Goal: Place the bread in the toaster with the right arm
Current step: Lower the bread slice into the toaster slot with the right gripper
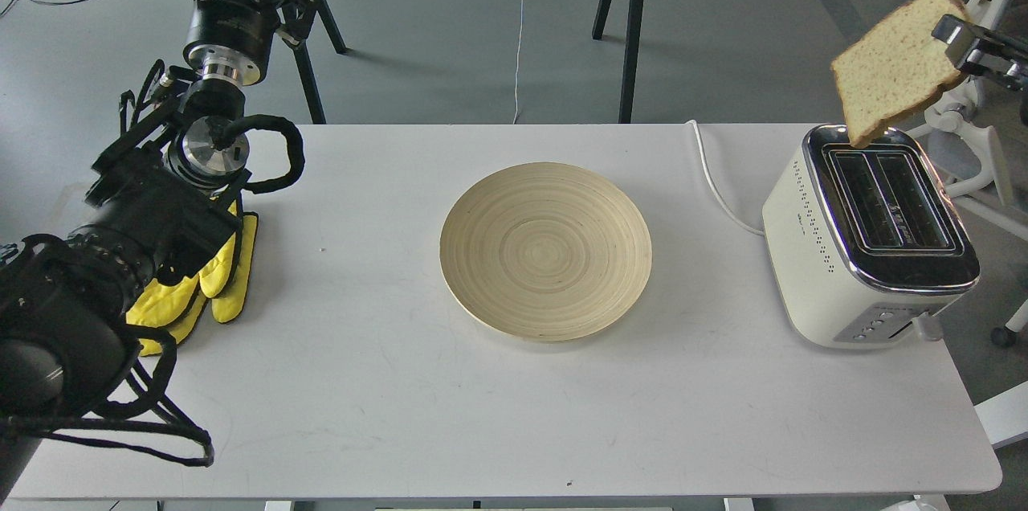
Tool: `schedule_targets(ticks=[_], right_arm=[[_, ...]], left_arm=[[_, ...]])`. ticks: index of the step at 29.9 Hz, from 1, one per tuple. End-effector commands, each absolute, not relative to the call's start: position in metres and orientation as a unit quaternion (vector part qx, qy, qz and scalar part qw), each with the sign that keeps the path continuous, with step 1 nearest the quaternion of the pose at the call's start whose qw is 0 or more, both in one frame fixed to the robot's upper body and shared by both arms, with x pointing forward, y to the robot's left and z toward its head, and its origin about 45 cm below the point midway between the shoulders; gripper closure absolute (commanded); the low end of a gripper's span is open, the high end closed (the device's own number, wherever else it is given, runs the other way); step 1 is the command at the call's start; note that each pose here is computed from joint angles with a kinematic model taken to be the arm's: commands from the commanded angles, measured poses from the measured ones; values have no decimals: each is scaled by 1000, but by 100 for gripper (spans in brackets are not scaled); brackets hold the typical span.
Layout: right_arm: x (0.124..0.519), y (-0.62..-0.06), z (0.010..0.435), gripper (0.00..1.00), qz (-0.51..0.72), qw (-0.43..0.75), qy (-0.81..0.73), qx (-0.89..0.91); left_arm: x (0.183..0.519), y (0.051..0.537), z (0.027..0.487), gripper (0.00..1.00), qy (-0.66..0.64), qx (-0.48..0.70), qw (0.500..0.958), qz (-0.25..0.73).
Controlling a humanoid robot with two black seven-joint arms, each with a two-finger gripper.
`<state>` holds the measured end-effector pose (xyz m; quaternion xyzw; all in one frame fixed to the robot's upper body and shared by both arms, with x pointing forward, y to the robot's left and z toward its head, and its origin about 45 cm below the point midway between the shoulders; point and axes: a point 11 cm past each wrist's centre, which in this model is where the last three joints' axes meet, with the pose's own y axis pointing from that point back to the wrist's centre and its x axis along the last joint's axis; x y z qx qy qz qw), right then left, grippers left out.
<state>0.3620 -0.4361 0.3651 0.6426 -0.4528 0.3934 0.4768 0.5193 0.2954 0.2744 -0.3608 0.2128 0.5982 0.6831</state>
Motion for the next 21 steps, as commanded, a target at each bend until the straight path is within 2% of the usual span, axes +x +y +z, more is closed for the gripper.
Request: schedule_targets(ticks=[1, 13, 21], right_arm=[[346, -454, 364, 99, 384, 493, -456, 633], [332, -449, 305, 100, 348, 508, -436, 656], [331, -446, 298, 100, 344, 510, -431, 661]], left_arm=[[519, 295, 274, 0, 213, -361, 683, 598], [520, 297, 276, 0, 211, -361, 683, 599], [520, 296, 275, 0, 212, -361, 684, 598]])
